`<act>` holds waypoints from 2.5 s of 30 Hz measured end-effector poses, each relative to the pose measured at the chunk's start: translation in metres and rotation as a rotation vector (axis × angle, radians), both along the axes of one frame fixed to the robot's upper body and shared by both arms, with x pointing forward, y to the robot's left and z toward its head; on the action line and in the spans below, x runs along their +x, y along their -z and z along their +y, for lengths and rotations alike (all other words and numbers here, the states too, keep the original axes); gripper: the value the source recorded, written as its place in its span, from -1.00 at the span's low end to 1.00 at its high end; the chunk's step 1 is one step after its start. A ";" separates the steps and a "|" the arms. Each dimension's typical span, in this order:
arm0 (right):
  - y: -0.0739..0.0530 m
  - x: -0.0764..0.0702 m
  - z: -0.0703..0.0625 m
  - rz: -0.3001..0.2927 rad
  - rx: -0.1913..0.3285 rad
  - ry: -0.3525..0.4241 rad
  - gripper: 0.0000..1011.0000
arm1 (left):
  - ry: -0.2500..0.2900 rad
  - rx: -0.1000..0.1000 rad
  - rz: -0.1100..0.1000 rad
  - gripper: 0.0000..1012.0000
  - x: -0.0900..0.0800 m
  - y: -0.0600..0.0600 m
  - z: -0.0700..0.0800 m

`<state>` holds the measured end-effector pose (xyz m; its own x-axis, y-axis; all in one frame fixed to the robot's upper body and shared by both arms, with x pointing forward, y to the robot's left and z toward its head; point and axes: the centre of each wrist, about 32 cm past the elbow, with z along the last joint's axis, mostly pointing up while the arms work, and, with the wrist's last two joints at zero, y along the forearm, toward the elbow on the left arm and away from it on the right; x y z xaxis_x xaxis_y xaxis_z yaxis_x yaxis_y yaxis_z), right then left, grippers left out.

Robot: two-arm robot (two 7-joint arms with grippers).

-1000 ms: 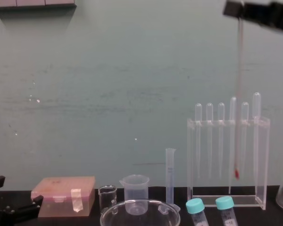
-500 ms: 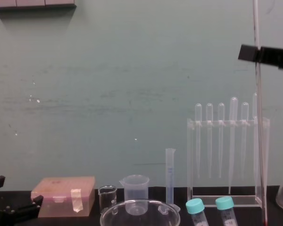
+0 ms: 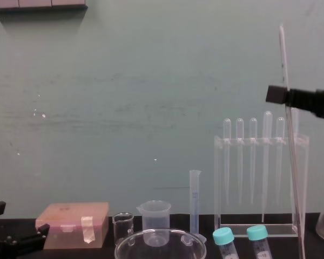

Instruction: Hold the thermometer with one hand and immerse one end into the beaker, then reinsert it into the test tube rack.

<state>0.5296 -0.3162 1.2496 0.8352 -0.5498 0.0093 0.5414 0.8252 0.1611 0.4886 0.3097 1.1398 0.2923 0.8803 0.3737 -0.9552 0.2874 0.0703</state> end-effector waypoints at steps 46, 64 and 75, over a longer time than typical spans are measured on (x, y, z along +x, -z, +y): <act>0.031 0.008 0.006 0.084 -0.037 0.013 -0.72 | 0.000 0.000 0.000 0.99 0.000 0.000 0.000; 0.030 0.008 0.005 0.083 -0.036 0.014 0.43 | 0.000 0.000 0.000 0.99 0.000 0.000 0.000; 0.030 0.008 0.005 0.084 -0.035 0.013 0.98 | 0.000 0.000 0.000 0.99 0.000 0.000 0.000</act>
